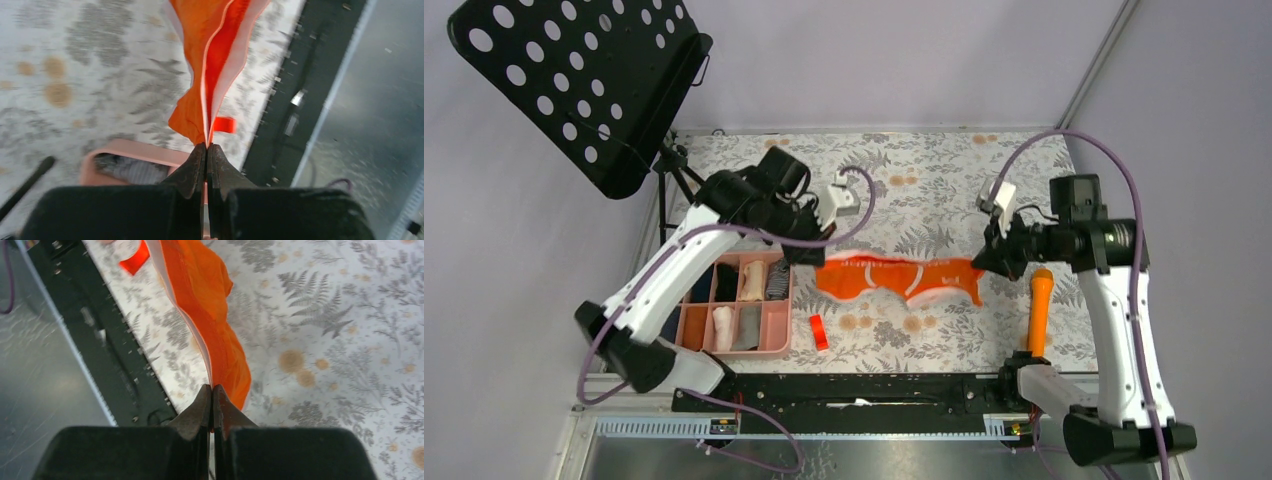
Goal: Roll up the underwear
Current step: Flatten out the underwear at the center of the board.
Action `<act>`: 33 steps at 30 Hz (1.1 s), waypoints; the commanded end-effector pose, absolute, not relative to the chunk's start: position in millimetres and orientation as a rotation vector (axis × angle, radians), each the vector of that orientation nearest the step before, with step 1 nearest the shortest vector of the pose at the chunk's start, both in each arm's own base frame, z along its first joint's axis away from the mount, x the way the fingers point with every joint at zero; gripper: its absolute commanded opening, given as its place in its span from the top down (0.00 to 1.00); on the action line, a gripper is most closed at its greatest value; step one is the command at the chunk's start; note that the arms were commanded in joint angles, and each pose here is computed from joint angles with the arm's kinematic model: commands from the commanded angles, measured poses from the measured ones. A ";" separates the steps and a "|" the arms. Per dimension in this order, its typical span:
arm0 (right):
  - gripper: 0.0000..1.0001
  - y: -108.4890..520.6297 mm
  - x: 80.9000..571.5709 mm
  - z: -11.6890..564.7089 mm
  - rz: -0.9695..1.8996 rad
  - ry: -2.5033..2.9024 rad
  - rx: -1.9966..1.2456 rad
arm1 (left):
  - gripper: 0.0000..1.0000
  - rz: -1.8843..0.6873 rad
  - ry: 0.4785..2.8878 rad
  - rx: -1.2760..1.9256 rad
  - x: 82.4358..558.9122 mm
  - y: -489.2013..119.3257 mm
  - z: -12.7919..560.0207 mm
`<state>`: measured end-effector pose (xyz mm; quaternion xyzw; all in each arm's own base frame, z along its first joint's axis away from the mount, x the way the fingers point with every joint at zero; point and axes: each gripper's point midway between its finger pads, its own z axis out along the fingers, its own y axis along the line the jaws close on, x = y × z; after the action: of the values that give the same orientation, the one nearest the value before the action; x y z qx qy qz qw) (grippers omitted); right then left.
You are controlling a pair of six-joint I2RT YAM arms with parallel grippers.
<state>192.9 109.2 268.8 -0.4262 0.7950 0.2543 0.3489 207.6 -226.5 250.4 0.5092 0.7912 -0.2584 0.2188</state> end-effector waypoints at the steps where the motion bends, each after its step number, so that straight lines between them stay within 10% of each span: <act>1: 1.00 118.2 133.9 272.7 0.795 2.051 -1.185 | 1.00 -0.857 2.201 1.434 160.9 -225.0 256.0; 13: 0.96 74.8 279.4 138.0 0.560 2.317 -1.133 | 0.81 -0.568 2.565 1.012 344.0 -254.2 106.5; 19: 0.40 24.2 449.6 126.9 0.323 2.543 -0.769 | 0.57 -0.302 2.401 0.871 485.2 -268.1 122.4; 28: 0.43 69.9 384.9 150.6 0.692 2.544 -0.562 | 0.61 -0.796 2.403 1.034 378.6 -282.2 125.7; 33: 0.62 75.7 308.9 113.7 0.836 2.752 -0.495 | 0.74 -0.944 2.482 1.031 343.9 -282.8 110.2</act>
<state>360.0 62.2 129.0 -0.2053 0.9295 0.2378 0.1931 366.9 -265.7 109.8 0.3511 0.8836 -0.2572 0.1725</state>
